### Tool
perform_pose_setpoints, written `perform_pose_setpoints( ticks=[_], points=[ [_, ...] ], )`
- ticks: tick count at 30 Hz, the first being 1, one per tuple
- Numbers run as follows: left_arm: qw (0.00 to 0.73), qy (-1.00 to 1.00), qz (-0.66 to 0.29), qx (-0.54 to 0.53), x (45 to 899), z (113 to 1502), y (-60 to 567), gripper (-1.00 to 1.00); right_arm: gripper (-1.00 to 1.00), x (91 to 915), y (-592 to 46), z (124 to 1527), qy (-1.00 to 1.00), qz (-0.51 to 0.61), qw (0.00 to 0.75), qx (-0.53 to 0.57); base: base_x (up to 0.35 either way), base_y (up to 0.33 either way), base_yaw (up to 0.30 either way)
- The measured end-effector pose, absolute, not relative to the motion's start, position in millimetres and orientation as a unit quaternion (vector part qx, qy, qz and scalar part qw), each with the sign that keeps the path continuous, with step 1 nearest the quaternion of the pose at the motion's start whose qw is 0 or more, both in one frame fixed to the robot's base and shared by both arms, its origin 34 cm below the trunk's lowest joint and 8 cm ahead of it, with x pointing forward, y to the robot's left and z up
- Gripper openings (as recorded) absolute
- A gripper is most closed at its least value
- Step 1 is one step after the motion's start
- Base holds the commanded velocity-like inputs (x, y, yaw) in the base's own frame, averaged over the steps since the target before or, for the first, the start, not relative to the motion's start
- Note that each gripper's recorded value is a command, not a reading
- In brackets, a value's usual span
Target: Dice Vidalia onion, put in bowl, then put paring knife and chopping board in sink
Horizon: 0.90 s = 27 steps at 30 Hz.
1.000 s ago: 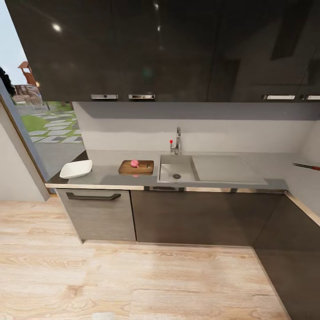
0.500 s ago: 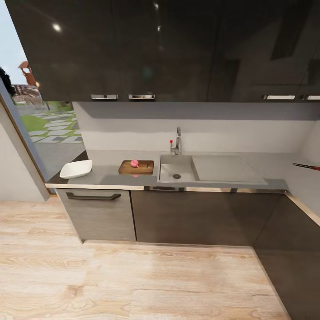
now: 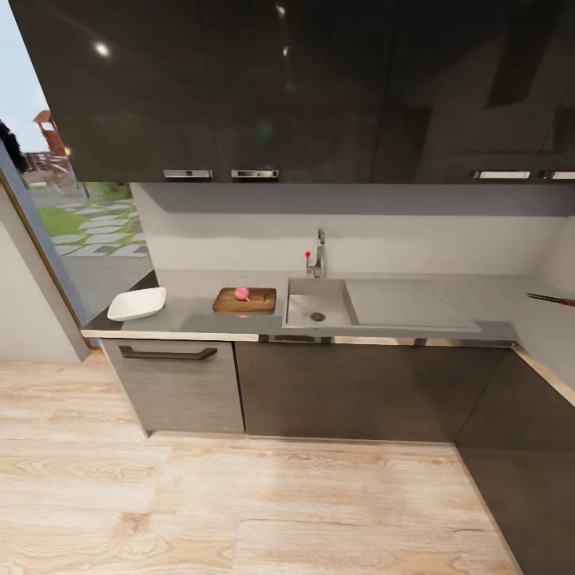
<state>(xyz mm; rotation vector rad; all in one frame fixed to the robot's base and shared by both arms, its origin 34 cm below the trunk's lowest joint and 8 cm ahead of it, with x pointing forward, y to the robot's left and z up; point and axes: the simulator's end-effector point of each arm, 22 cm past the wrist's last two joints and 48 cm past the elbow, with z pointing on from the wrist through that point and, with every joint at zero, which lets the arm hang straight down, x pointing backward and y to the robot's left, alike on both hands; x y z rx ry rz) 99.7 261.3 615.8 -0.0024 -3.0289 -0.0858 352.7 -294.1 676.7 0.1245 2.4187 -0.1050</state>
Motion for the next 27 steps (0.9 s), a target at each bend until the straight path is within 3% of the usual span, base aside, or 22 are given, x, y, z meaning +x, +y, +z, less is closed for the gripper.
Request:
perform_pose_setpoints(
  ticks=[13,27],
  points=[
    [0.034,-0.995,-0.049,0.078,95.8,616.8,277.8,1.0,1.0,352.5,-290.4,676.4,0.934,-0.039,0.351,0.048,0.0,0.0,0.0],
    [0.011,-0.993,-0.068,0.093,105.3,617.3,293.3,1.0,1.0,343.9,-292.6,672.2,0.938,-0.04,0.341,0.043,0.0,0.0,0.0]
  ],
)
